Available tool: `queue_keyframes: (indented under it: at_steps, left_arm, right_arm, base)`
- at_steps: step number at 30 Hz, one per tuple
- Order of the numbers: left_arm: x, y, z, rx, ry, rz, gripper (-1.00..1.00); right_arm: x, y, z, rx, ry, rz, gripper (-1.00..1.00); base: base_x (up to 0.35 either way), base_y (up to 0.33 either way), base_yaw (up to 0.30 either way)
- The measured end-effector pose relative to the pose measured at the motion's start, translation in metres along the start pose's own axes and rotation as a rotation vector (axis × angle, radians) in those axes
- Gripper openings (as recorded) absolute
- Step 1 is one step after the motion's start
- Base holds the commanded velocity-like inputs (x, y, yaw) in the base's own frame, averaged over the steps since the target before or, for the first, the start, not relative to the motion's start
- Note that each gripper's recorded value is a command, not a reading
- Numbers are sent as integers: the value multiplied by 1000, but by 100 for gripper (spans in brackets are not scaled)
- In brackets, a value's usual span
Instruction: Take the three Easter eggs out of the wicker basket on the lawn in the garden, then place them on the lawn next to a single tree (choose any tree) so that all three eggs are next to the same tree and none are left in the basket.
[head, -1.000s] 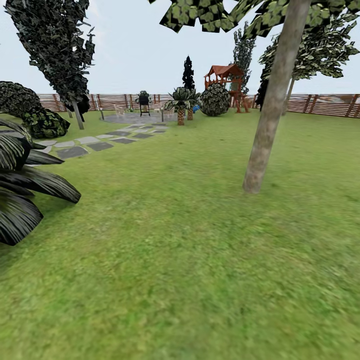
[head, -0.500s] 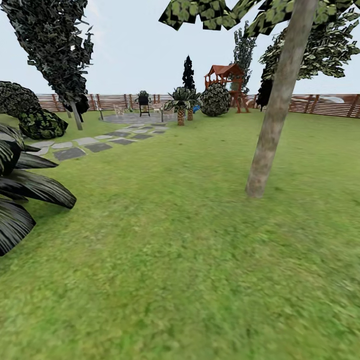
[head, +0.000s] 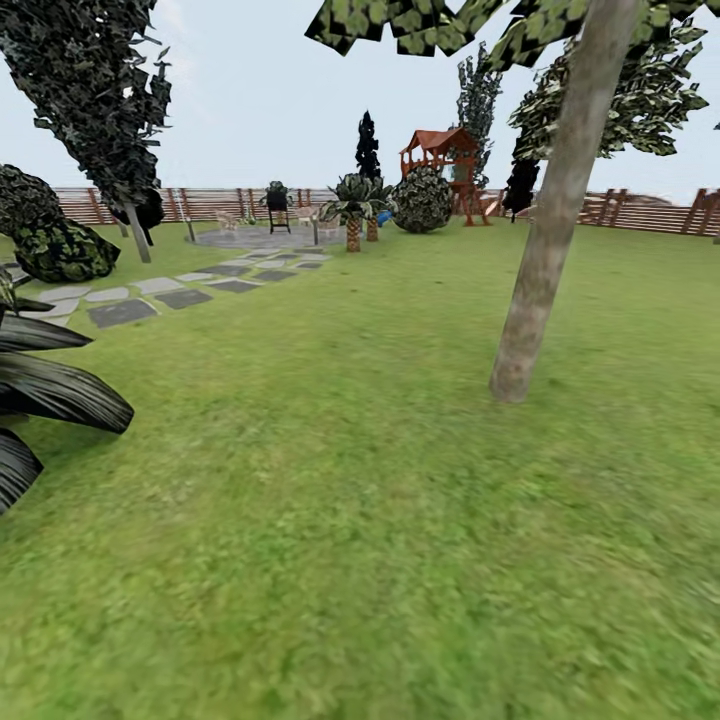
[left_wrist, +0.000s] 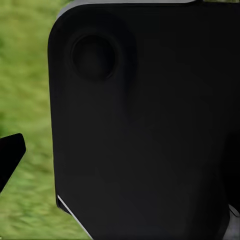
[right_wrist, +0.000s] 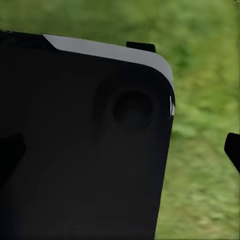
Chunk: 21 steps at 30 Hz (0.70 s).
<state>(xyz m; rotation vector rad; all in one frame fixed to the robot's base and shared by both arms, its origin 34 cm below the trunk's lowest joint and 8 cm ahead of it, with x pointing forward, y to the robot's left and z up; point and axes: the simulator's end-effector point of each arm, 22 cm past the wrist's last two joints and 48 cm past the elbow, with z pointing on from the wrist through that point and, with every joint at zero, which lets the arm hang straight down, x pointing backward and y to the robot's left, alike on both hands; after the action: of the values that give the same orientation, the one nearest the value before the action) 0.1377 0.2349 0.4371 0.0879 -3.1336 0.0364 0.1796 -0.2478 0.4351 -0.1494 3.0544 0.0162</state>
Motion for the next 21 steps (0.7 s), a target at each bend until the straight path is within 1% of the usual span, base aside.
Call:
queue_keyframes:
  at_steps: [21]
  left_arm:
    - [1, 0, 0, -1, 2, 0, 100]
  right_arm:
    - [2, -3, 0, 4, 5, -1, 100]
  base:
    - [322, 110, 0]
